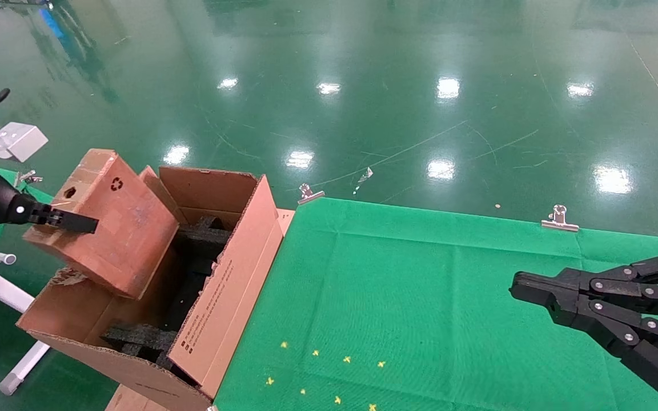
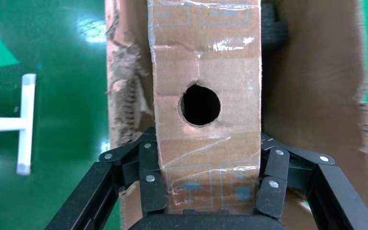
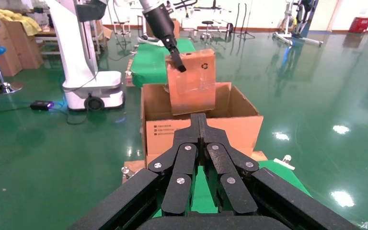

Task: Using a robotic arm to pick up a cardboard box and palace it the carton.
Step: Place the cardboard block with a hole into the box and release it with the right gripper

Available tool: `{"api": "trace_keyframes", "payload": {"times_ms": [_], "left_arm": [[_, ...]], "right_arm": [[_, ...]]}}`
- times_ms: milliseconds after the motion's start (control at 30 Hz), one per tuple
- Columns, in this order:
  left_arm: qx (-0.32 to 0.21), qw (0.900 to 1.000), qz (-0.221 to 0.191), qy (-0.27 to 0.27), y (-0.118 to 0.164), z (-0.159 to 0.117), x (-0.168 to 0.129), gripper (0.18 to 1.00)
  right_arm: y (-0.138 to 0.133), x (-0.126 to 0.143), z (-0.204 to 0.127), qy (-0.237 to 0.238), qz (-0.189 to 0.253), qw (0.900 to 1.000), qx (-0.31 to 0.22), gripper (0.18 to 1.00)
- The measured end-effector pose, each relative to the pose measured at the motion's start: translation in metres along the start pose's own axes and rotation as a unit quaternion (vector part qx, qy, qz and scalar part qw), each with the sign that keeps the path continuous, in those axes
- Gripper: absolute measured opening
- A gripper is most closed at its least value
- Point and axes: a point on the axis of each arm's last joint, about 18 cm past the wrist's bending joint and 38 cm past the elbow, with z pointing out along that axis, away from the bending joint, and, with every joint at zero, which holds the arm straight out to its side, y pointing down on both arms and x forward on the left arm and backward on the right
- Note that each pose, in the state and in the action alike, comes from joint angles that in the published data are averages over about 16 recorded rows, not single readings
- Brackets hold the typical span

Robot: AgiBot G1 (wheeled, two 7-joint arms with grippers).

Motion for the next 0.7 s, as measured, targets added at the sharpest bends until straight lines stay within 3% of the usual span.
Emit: {"api": "trace_keyframes", "payload": {"times_ms": [700], "left_arm": [[-0.05, 0.9974, -0.011, -0.05, 0.03, 0.067, -0.018, 0.279]], "right_arm": [[0.0, 0.0, 0.0, 0.0, 0.0, 1.0, 0.0, 0.209]]}}
